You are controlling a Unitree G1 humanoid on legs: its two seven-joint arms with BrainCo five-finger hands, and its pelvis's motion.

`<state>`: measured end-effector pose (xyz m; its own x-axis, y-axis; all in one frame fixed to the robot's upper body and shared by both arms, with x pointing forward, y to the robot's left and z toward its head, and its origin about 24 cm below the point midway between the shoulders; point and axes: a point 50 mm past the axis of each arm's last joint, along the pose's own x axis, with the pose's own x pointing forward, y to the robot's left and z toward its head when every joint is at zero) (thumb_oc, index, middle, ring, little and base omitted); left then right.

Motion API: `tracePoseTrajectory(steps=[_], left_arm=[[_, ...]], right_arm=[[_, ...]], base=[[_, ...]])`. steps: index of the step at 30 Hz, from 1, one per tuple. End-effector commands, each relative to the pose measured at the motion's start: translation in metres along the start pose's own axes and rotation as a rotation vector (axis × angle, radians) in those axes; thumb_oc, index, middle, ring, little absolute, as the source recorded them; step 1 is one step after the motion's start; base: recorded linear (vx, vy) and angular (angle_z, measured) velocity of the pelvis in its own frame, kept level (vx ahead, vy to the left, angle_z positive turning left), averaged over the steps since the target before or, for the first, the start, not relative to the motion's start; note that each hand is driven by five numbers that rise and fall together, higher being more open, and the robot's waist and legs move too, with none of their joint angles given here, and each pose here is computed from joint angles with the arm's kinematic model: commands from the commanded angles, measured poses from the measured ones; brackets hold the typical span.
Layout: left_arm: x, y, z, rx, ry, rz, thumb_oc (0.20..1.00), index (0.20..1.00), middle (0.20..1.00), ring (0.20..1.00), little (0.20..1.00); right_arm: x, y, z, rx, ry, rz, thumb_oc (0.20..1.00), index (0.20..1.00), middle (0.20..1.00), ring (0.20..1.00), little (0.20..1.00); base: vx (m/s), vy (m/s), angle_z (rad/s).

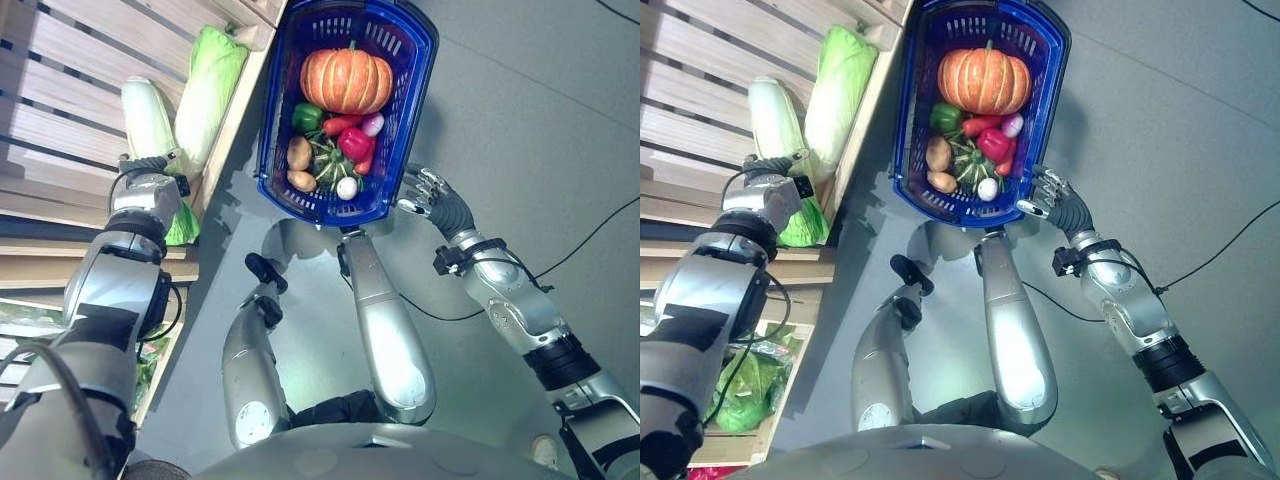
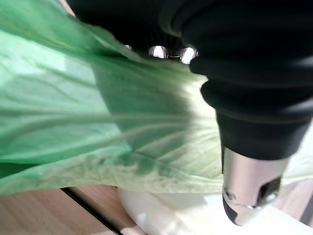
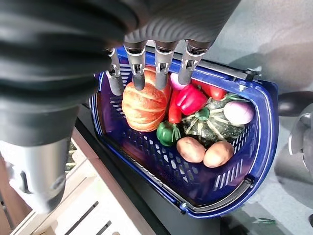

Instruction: Pick up fruits and vegetables into the basket

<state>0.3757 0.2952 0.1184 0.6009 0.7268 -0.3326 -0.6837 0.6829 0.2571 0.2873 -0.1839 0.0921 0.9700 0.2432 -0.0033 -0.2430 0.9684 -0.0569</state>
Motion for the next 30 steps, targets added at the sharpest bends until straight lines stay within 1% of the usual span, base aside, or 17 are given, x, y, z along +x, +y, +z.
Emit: tracePoseTrajectory(steps=[1,10,12,21,22,23,24,30], left_arm=[[0.012,0.025,-0.014,0.022,0.086,0.079,1.000,1.000,1.000,1.000,1.000],[0.009,0.019,-0.043,0.191,0.263,-0.031,1.000,1.000,1.000,1.000,1.000],[0.008,0.018,-0.051,0.236,0.316,-0.085,1.000,1.000,1.000,1.000,1.000],[-0.001,0.004,-0.073,0.239,0.444,-0.236,1.000,1.000,1.000,1.000,1.000],[-0.002,0.003,-0.075,0.242,0.450,-0.246,0.959,0.959,0.959,0.959,0.959],[-0.002,0.001,-0.078,0.249,0.454,-0.265,0.398,0.398,0.398,0.398,0.398],[-0.003,0.000,-0.079,0.254,0.453,-0.270,0.200,0.200,0.200,0.200,0.200],[-0.003,-0.003,-0.080,0.243,0.429,-0.246,0.200,0.200,0.200,0.200,0.200]], right_arm=[[0.002,0.013,-0.003,0.115,-0.029,-0.009,1.000,1.000,1.000,1.000,1.000],[0.007,0.016,-0.002,0.164,-0.014,0.026,1.000,1.000,1.000,1.000,1.000],[0.009,0.017,-0.001,0.175,-0.011,0.031,1.000,1.000,1.000,1.000,1.000],[0.011,0.018,0.002,0.200,-0.007,0.040,1.000,1.000,1.000,1.000,1.000],[0.010,0.018,0.001,0.203,-0.008,0.040,1.000,1.000,1.000,1.000,1.000],[0.010,0.018,0.001,0.205,-0.010,0.038,1.000,1.000,1.000,1.000,1.000],[0.009,0.019,0.001,0.205,-0.011,0.037,1.000,1.000,1.000,1.000,1.000],[0.008,0.017,0.002,0.198,-0.019,0.037,1.000,1.000,1.000,1.000,1.000]], base=[[0.01,-0.012,-0.03],[0.01,0.003,-0.03],[0.01,0.013,-0.04],[0.00,0.014,-0.07],[0.00,0.014,-0.04],[0.00,0.015,-0.05],[0.00,0.019,-0.05],[0.00,0.037,-0.02]])
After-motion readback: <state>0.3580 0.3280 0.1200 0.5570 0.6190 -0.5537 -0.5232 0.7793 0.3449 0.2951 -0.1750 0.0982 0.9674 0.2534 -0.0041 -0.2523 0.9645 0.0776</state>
